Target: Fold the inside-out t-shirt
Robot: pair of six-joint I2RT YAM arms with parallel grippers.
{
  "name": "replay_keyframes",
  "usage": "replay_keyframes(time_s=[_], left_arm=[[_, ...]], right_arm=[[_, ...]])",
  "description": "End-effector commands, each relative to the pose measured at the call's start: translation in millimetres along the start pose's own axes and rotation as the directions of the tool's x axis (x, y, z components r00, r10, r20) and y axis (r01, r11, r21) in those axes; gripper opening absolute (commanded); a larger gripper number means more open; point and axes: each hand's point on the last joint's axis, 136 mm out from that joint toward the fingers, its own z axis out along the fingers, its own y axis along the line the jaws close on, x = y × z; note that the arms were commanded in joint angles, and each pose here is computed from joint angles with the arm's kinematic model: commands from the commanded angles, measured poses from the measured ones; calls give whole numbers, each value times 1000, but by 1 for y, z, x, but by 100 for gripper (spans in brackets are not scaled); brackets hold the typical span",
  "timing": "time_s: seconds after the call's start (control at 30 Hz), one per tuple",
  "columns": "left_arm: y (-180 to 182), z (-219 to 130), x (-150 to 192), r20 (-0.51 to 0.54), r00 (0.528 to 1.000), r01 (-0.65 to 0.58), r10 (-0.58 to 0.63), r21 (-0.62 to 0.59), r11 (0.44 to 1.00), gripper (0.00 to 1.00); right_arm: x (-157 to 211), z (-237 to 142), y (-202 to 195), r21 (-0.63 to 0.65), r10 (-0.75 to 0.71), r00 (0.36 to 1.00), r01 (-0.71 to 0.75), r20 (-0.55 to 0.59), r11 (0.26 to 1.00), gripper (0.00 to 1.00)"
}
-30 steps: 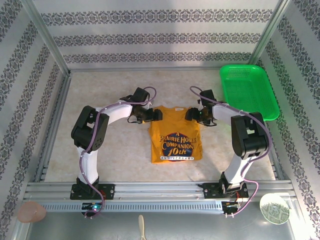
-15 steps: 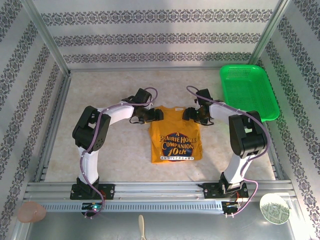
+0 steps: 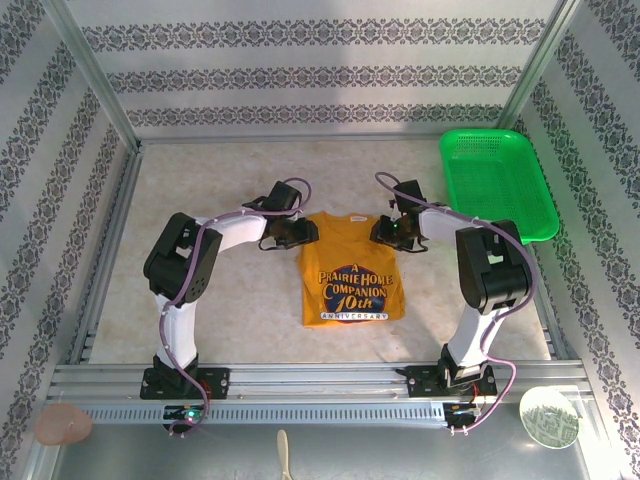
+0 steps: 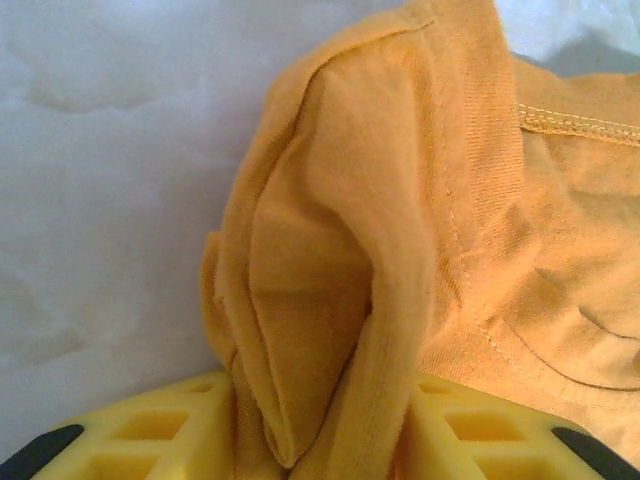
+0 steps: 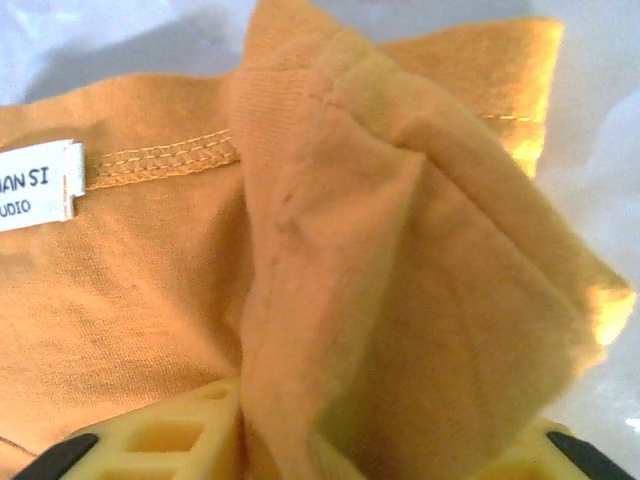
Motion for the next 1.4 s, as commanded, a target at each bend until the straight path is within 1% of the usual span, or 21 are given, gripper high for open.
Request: replay_keyframes(time_s=[0.0, 0.07, 0.13, 0.2, 0.3, 0.33, 0.47, 0.53, 0.57, 0.6, 0.73, 0.77, 0.8, 0.83, 0.87, 0.93, 1.0, 1.13, 1.27, 1.37], left_arm=[[-39, 14, 19, -26, 998, -50, 55, 151, 987, 41], [-44, 13, 19, -19, 998, -53, 57, 177, 983, 43], [-48, 14, 19, -20, 999, -45, 50, 208, 977, 50], [-51, 14, 18, -7, 999, -36, 38, 229, 973, 51], [-45, 17, 19, -9, 1000, -27, 30, 212, 977, 51], [-44, 19, 21, -14, 999, -25, 29, 210, 977, 50], [-40, 24, 23, -11, 1000, -6, 8, 217, 976, 39], [-42, 26, 23, -3, 1000, -3, 4, 247, 969, 27], [-43, 27, 23, 0, 1000, 1, -1, 258, 966, 24], [-44, 27, 22, 3, 1000, 4, -5, 268, 963, 22], [-47, 28, 21, 18, 1000, 4, -10, 298, 955, 23], [-47, 28, 20, 19, 1000, 4, -10, 300, 954, 22], [-47, 29, 20, 19, 1000, 6, -12, 304, 953, 15], [-47, 29, 18, 21, 1000, 7, -15, 312, 950, 5], [-47, 26, 15, 29, 999, 9, -19, 321, 947, 0], [-46, 13, 4, 68, 997, 7, -32, 337, 942, 0], [-46, -7, -9, 116, 992, 1, -45, 353, 936, 0], [-55, -56, -30, 190, 981, -36, -42, 392, 919, 0], [-68, -88, -30, 199, 980, -87, 7, 398, 913, 0], [-66, -97, -24, 192, 981, -109, 38, 376, 920, 0]], right_arm=[[17, 9, 5, -53, 21, 998, -23, -57, 998, 36], [17, 10, 4, -52, 26, 998, -29, -56, 998, 36], [17, 10, 3, -53, 30, 998, -33, -58, 998, 36], [17, 11, 2, -53, 35, 998, -38, -57, 998, 34], [17, 12, 1, -52, 37, 998, -40, -58, 998, 32], [17, 12, 1, -55, 42, 997, -45, -60, 997, 30], [19, 16, 0, -66, 54, 996, -59, -70, 996, 21], [20, 16, 0, -74, 64, 995, -69, -71, 995, 17], [20, 16, 0, -74, 66, 995, -72, -73, 995, 16], [19, 16, 0, -77, 67, 995, -73, -70, 994, 15], [19, 16, 0, -84, 75, 995, -81, -73, 993, 10], [19, 16, 0, -86, 76, 994, -82, -73, 993, 7], [18, 15, 1, -91, 76, 994, -83, -73, 992, 4], [18, 14, 2, -99, 77, 994, -85, -73, 992, 0], [17, 12, 2, -106, 76, 994, -84, -73, 991, 0], [14, 3, 3, -123, 81, 995, -88, -56, 989, 0], [7, -12, 8, -163, 91, 996, -93, -18, 982, 0], [-6, -54, 29, -262, 96, 993, -74, 72, 962, 0], [-8, -92, 47, -339, 120, 983, -66, 141, 938, 0], [-8, -105, 52, -366, 144, 975, -73, 171, 928, 0]])
